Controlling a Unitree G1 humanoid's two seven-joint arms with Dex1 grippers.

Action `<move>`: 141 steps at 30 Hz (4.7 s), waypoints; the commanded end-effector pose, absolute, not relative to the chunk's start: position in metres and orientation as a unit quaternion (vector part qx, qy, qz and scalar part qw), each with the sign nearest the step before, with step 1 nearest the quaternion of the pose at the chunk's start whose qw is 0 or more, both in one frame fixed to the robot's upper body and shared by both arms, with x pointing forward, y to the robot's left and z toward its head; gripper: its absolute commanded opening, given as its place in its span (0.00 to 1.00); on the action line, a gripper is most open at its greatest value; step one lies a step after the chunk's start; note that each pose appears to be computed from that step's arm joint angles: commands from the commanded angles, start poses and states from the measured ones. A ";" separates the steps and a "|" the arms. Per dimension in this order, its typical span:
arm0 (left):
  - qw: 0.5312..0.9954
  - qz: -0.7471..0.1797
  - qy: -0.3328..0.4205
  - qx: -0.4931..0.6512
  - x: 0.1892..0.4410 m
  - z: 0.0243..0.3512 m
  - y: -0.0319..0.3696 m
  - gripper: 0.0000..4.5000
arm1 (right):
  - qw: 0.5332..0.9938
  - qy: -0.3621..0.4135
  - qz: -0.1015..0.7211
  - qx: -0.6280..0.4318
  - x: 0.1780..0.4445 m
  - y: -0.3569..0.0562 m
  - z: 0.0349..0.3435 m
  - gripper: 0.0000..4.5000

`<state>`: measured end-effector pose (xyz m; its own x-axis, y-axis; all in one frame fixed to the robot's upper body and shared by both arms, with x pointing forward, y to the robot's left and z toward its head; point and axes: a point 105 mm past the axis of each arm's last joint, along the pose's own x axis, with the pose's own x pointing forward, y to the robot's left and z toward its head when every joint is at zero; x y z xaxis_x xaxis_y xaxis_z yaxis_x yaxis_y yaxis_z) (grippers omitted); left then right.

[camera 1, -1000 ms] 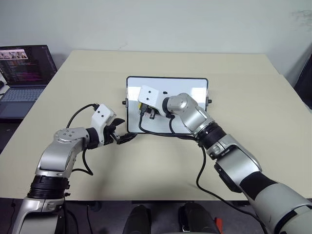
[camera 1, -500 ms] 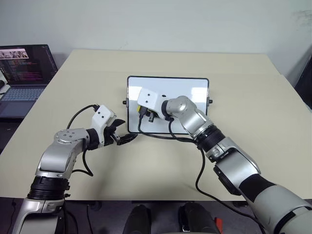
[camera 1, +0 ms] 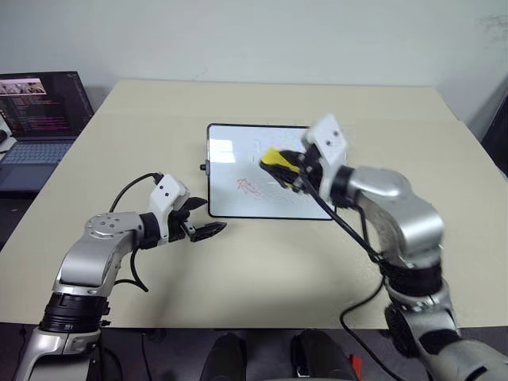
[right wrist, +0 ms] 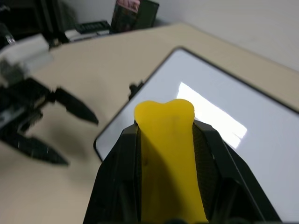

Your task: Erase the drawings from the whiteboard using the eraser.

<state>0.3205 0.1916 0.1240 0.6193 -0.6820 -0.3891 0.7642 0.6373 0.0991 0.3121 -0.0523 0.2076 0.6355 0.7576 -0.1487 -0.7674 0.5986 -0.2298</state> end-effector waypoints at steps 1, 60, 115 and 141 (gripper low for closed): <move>0.890 -0.410 0.146 0.137 0.320 0.133 0.192 1.00 | 0.887 0.011 0.433 -0.162 0.293 -0.054 0.205 0.26; 0.879 -0.438 0.127 0.139 0.313 0.123 0.183 1.00 | 0.802 -0.025 0.440 -0.404 0.387 0.049 0.167 0.25; 0.871 -0.452 0.138 0.136 0.310 0.118 0.181 1.00 | 0.777 0.088 0.444 -0.437 0.395 -0.003 0.122 0.25; 0.869 -0.457 0.138 0.135 0.308 0.117 0.179 1.00 | 0.768 0.073 0.426 -0.472 0.400 -0.008 0.122 0.25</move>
<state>0.3081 0.1823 0.1047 0.5426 -0.7433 -0.3913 0.8218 0.5662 0.0640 0.3845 0.0141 0.1318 0.5494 0.6741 -0.4937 -0.7467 0.1309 -0.6521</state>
